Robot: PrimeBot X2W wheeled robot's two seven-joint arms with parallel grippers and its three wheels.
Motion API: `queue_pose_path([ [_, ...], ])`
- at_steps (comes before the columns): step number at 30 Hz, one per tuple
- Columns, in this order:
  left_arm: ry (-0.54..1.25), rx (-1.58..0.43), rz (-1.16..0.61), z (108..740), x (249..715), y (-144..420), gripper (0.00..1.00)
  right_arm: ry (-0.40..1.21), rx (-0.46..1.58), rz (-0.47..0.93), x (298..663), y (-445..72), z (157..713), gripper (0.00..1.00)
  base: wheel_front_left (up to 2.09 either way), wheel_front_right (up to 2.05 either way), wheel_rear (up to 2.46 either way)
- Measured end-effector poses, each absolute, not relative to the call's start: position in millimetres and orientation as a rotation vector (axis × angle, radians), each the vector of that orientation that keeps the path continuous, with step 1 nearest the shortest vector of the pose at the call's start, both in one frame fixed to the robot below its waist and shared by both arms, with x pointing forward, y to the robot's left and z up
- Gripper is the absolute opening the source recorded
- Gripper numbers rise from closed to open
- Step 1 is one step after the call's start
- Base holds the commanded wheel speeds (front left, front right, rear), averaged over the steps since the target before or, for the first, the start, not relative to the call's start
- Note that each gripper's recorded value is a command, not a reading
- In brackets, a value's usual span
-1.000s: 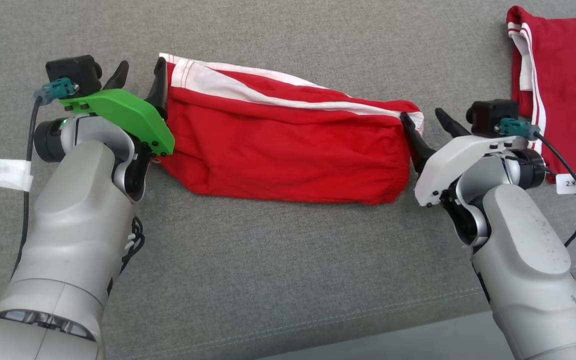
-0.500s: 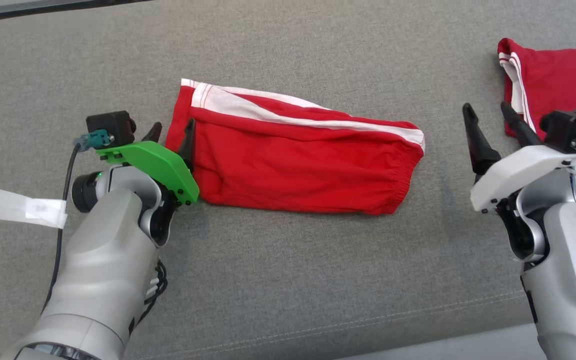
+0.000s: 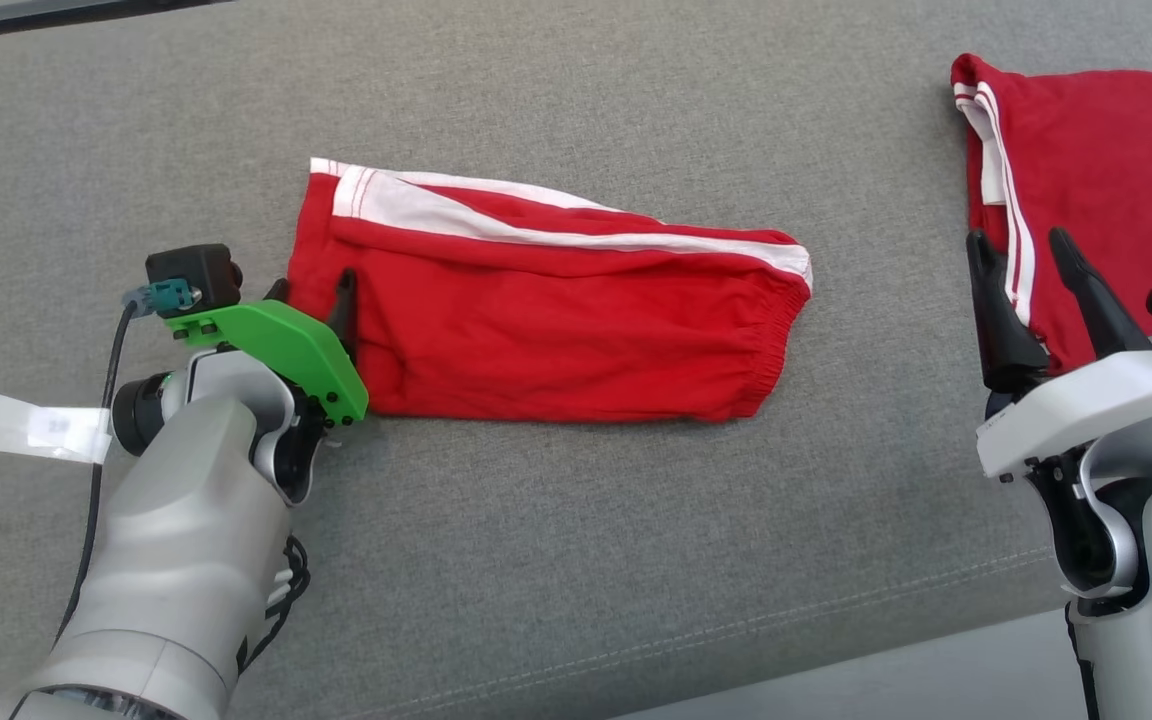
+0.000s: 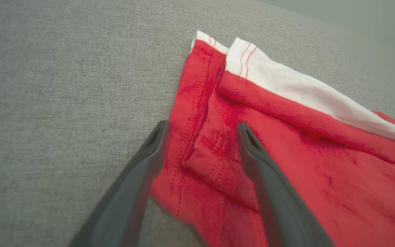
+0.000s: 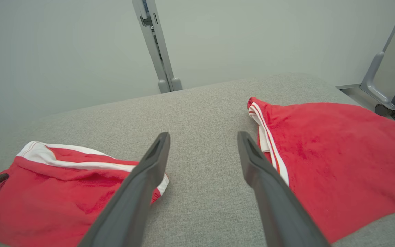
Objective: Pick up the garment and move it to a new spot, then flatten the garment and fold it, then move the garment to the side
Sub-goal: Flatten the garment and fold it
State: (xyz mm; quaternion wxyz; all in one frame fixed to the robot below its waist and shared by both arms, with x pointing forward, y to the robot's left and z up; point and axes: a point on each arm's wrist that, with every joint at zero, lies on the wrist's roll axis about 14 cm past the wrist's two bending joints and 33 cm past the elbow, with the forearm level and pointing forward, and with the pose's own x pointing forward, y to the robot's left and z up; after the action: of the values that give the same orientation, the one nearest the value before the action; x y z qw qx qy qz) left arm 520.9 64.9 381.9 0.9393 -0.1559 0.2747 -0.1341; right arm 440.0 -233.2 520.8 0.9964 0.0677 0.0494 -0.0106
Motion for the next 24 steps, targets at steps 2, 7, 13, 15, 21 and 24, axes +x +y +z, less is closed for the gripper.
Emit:
queue_pose_path([
  [2, 0.579, -0.31, -0.266, 375.9, 522.6, 64.7, 1.0, 0.101, 0.137, -0.031, 436.4, -235.3, 519.7, 1.0, 0.0, 0.0, 0.0],
  [7, 0.602, -0.286, -0.248, 366.5, 525.9, 66.7, 1.0, 0.111, 0.138, -0.049, 430.3, -239.4, 516.6, 1.0, 0.0, 0.0, 0.0],
  [13, 0.622, -0.252, -0.241, 363.8, 521.7, 70.3, 0.63, 0.103, 0.148, -0.041, 429.5, -234.6, 518.9, 1.0, 0.0, 0.0, 0.0],
  [15, 0.638, -0.244, -0.256, 363.0, 516.6, 67.3, 0.0, 0.1, 0.152, -0.035, 429.0, -231.8, 519.5, 1.0, 0.0, 0.0, 0.0],
  [21, 0.634, -0.255, -0.296, 367.1, 500.2, 58.2, 0.0, 0.084, 0.164, -0.01, 428.4, -222.2, 524.6, 1.0, 0.0, 0.0, 0.0],
  [24, 0.603, -0.283, -0.28, 371.8, 494.3, 61.4, 0.0, 0.09, 0.172, 0.001, 425.7, -217.4, 522.7, 1.0, 0.0, 0.0, 0.0],
])
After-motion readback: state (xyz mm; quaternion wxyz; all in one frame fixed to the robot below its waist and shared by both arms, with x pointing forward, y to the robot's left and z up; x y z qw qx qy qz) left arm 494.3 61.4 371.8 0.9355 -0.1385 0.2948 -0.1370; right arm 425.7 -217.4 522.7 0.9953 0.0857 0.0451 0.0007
